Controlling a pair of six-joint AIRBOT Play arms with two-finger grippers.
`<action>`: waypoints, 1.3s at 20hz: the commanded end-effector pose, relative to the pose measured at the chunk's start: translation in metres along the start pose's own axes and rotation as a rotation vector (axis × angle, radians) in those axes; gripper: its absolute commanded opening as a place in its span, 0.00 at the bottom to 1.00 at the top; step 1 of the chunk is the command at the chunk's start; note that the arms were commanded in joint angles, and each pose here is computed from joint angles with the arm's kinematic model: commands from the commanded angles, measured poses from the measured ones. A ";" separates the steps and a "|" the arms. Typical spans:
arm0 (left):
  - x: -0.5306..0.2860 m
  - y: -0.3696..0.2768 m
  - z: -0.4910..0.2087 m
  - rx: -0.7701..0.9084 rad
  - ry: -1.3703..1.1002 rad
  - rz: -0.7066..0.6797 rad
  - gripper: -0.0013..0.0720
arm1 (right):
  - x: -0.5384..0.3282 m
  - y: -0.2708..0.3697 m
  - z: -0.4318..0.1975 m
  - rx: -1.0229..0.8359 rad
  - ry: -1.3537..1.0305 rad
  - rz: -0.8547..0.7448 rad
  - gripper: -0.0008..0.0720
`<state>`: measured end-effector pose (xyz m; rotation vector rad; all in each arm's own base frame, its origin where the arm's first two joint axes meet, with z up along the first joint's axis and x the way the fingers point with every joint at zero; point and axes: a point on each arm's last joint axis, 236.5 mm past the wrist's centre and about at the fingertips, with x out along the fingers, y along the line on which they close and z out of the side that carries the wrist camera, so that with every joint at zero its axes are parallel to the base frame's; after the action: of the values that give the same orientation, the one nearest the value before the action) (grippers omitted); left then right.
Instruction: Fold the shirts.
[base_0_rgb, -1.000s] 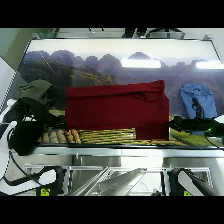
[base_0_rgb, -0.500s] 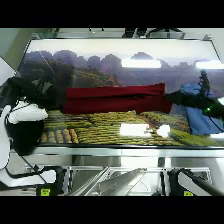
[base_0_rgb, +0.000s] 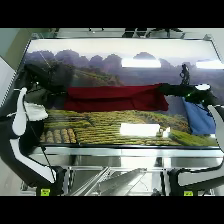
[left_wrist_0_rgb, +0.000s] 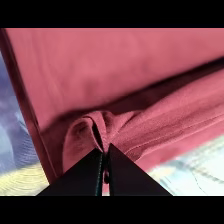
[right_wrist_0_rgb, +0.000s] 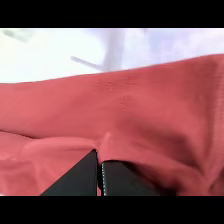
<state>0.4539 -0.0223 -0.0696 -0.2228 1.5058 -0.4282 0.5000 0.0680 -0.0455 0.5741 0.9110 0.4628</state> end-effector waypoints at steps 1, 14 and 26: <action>0.024 0.014 0.002 -0.030 0.078 -0.020 0.04 | 0.022 -0.023 -0.012 0.014 0.037 -0.013 0.04; -0.066 0.013 0.066 -0.080 -0.200 0.045 0.98 | -0.031 -0.067 0.013 -0.018 0.117 -0.168 0.76; -0.006 -0.118 0.083 0.163 -0.198 0.023 0.84 | 0.003 -0.044 -0.037 0.070 0.292 0.028 0.64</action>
<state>0.5095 -0.0996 -0.0147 -0.1578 1.3421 -0.4575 0.4766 0.0378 -0.0924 0.5733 1.1963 0.5207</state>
